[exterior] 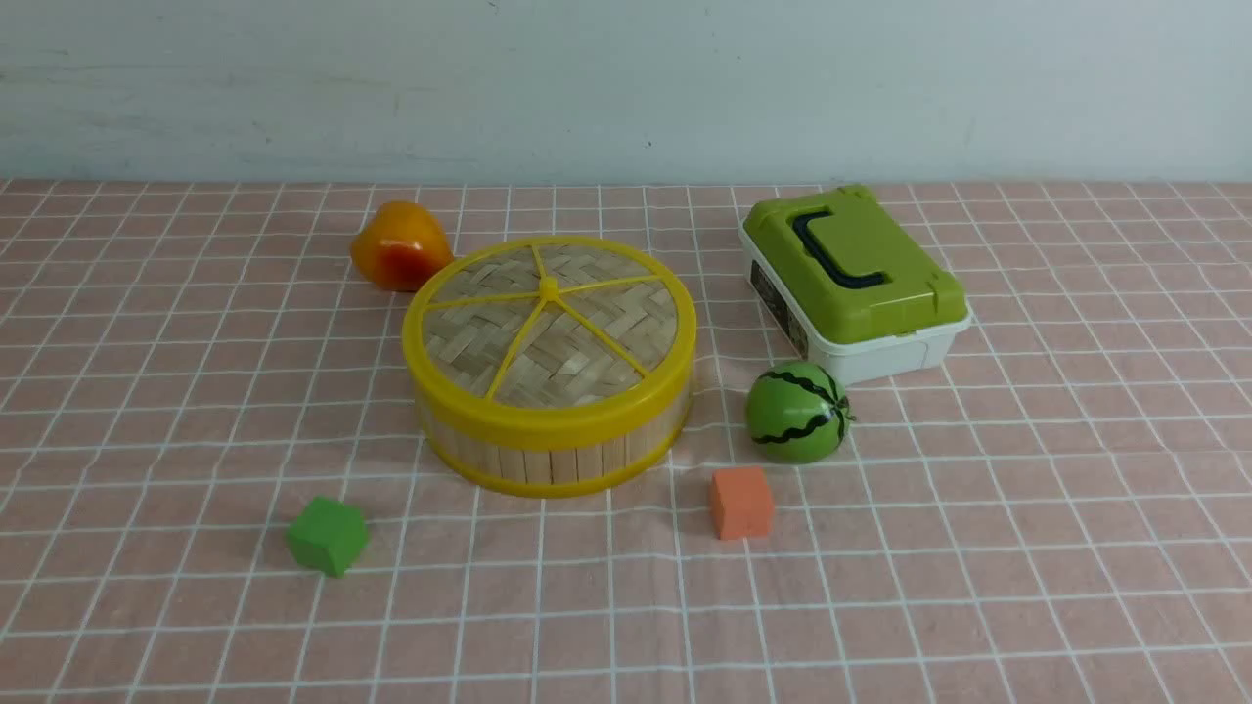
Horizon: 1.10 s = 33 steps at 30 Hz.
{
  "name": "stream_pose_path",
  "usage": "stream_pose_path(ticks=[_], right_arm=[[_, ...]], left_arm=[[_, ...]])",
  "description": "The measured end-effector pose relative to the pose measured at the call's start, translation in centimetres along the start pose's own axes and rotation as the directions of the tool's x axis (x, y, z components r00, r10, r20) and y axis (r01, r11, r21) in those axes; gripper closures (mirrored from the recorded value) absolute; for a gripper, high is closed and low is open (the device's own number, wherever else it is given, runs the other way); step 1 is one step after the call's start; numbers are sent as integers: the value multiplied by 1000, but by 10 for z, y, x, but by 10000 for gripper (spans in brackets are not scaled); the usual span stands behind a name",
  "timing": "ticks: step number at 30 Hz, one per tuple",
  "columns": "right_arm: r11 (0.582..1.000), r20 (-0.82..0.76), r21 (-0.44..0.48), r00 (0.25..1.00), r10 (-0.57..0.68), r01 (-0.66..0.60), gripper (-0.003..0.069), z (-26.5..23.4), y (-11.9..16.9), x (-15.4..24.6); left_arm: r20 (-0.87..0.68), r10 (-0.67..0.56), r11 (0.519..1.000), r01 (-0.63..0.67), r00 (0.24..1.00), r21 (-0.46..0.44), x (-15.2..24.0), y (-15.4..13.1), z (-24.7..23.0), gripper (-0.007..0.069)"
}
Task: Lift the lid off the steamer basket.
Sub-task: Use the left arm to lift the lid of the steamer
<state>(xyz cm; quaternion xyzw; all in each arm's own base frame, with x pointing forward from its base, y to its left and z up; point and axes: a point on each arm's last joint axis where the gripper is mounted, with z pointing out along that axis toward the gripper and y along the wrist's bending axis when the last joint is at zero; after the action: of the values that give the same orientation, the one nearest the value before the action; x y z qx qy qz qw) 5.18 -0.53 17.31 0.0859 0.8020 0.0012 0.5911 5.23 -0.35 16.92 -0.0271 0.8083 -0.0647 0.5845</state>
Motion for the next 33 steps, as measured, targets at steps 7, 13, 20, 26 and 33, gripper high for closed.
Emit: stream_pose_path(ticks=[7,13,20,26,33], right_arm=[[1000,0,0,1000,0,0,418,0,0,0],[1000,0,0,1000,0,0,418,0,0,0],[1000,0,0,1000,0,0,418,0,0,0],[1000,0,0,1000,0,0,418,0,0,0],[1000,0,0,1000,0,0,418,0,0,0]], left_arm=[[0,0,1000,0,1000,0,0,0,0,615],[0,0,1000,0,1000,0,0,0,0,608],[-1,0,1000,0,1000,0,0,0,0,606],[-1,3,1000,-3,1000,-1,0,0,0,605],[-2,3,1000,-3,1000,-2,0,0,0,596]])
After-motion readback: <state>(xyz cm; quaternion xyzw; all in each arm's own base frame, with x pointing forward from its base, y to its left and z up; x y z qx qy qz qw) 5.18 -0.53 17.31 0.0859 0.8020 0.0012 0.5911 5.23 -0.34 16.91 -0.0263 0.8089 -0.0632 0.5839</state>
